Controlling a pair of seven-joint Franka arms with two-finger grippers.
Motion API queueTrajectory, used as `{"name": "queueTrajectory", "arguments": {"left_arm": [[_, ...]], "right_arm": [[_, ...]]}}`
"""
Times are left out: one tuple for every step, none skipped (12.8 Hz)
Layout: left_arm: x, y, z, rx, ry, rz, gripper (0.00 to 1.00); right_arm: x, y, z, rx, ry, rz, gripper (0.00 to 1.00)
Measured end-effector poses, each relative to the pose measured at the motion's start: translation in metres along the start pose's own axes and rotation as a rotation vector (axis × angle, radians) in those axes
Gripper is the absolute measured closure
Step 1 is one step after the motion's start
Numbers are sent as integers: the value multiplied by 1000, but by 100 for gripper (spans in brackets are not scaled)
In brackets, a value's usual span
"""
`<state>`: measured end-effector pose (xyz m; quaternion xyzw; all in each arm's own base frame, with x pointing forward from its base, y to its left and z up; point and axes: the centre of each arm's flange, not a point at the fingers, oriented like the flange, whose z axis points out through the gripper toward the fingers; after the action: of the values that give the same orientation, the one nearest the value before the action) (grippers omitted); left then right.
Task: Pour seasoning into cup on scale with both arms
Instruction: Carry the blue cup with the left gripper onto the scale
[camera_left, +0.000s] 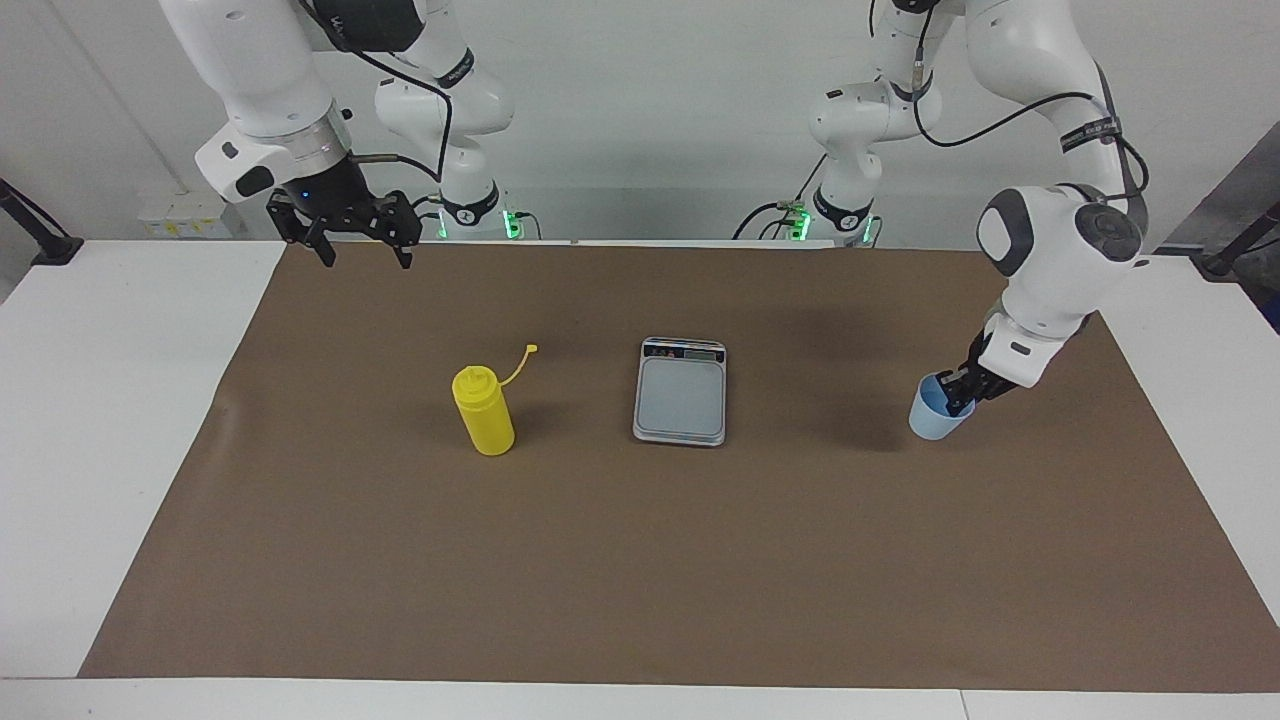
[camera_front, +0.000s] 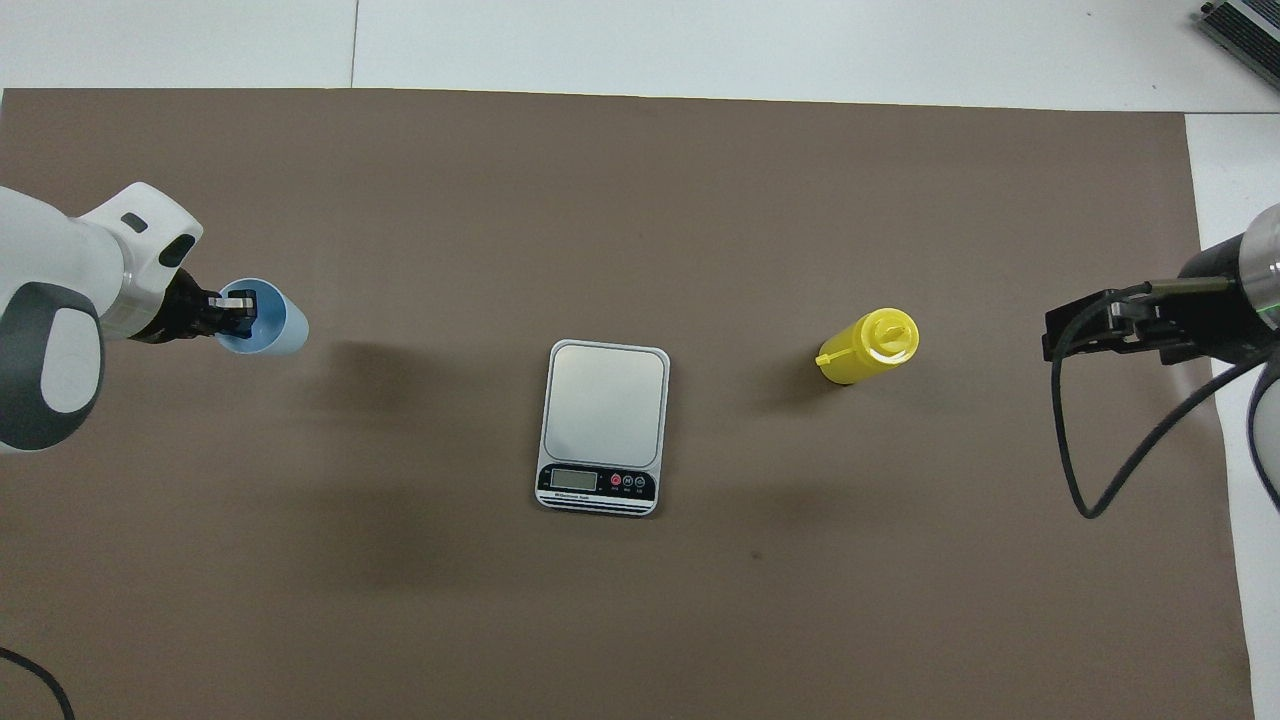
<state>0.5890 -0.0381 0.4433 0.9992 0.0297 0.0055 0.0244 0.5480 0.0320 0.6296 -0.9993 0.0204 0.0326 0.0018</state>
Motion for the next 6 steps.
{"name": "queueTrajectory", "arguments": {"left_arm": [[-1,18,-19,1,-9,18,96],[-4,40,-32,2,-16,32,96],[-10,68,-37,2,-21,49,96],[-18,98,-37,2,-24,68,96],[-28,131,-34,2,-28,86,96],[-41,163,-32,2,-30,104,96]], "right_arm": [[0,0,0,0,0,0,0],[0,0,0,0,0,0,0],[0,0,0,0,0,0,0],[0,0,0,0,0,0,0],[0,0,0,0,0,0,0],[0,0,0,0,0,0,0]]}}
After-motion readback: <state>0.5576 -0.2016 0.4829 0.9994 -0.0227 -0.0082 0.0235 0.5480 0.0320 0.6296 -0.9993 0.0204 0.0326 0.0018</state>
